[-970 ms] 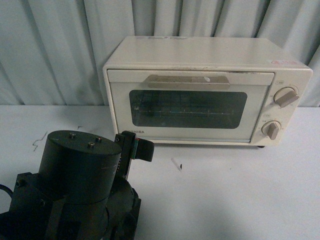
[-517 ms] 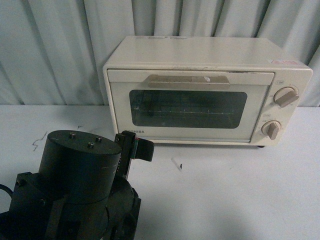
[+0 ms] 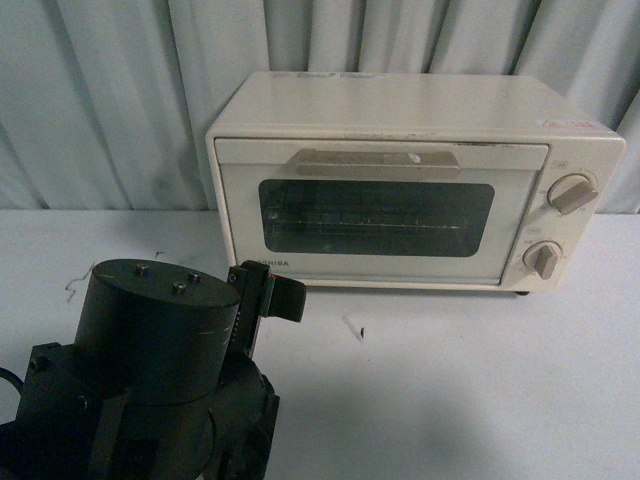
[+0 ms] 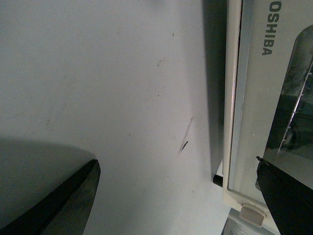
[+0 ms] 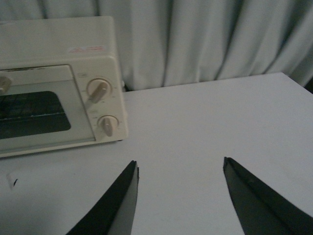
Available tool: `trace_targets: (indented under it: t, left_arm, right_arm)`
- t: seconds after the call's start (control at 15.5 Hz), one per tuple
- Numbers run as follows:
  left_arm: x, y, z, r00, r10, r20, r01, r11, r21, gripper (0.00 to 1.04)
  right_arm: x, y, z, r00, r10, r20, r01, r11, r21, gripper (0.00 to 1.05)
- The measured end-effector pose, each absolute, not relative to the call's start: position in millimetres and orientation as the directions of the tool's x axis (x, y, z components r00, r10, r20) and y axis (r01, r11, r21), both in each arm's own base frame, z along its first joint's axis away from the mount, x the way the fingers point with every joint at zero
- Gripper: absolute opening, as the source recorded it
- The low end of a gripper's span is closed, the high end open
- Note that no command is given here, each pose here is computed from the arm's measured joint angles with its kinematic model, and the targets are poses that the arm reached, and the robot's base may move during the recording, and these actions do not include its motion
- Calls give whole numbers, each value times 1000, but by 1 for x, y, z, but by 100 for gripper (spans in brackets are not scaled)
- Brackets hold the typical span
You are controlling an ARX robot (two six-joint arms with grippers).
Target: Open oven
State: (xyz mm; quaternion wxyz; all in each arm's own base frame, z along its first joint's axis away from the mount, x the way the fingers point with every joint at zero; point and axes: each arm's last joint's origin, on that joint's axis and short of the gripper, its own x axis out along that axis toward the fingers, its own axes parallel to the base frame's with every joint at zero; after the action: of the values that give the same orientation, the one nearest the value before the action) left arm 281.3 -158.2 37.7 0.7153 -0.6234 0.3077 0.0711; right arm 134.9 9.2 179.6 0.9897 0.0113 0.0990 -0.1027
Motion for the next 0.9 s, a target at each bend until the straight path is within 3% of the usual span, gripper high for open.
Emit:
trace_targets:
  t: [0.39,0.9]
  left_arm:
    - [281,-158,38,801,-282,-528,-482,220,-848,98]
    - [281,-158,38,801,-281,-528,-482,221,-848,98]
  right_arm:
    - [190,62,186,985,-14,-173,2,998,-69,1]
    - [257,96,177,981,44,-191,-57,996,-64,2]
